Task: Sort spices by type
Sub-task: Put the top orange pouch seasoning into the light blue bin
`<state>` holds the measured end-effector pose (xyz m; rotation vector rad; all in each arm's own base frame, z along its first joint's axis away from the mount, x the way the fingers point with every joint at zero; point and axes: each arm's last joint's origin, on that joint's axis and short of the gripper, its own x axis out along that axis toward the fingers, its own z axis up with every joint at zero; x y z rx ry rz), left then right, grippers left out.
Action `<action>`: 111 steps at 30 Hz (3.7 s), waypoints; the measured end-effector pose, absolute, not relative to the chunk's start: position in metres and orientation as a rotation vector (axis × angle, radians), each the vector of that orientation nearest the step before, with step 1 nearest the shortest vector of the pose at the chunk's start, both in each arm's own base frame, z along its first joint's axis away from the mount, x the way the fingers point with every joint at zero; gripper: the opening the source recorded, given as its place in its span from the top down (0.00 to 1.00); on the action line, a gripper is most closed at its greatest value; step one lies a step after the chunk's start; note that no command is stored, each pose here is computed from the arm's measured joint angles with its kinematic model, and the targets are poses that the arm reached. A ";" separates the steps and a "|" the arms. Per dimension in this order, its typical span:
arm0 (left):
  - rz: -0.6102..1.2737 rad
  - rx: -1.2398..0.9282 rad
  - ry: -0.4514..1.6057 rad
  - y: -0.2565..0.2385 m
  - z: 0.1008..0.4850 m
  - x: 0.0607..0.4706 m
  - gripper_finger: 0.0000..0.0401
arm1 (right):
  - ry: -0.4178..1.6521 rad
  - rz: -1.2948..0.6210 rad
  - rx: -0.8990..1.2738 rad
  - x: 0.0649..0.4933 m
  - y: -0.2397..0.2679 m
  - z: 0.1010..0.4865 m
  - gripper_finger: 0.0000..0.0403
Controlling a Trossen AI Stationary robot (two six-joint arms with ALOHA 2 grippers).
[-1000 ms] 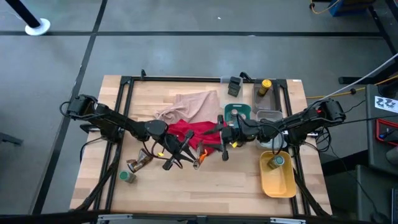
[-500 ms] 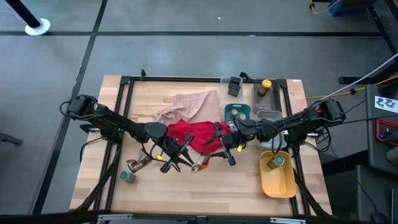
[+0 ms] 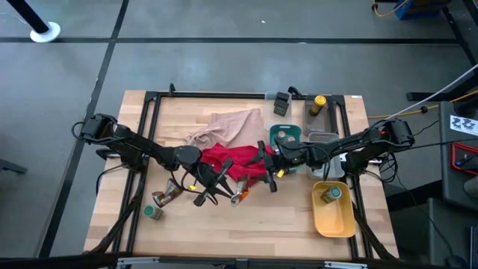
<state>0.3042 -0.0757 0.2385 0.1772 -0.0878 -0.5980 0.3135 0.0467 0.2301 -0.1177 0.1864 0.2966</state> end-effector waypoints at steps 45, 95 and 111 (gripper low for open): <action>-0.473 0.204 -0.119 -0.057 0.242 0.308 1.00 | -0.010 0.598 -0.144 0.312 0.056 0.246 0.47; -0.239 -0.024 0.128 -0.045 0.224 0.311 0.63 | 1.231 -0.194 0.175 0.178 0.022 0.353 0.87; -0.242 -0.016 0.148 -0.046 0.222 0.311 0.62 | 1.480 -0.506 0.373 0.186 0.023 0.321 0.87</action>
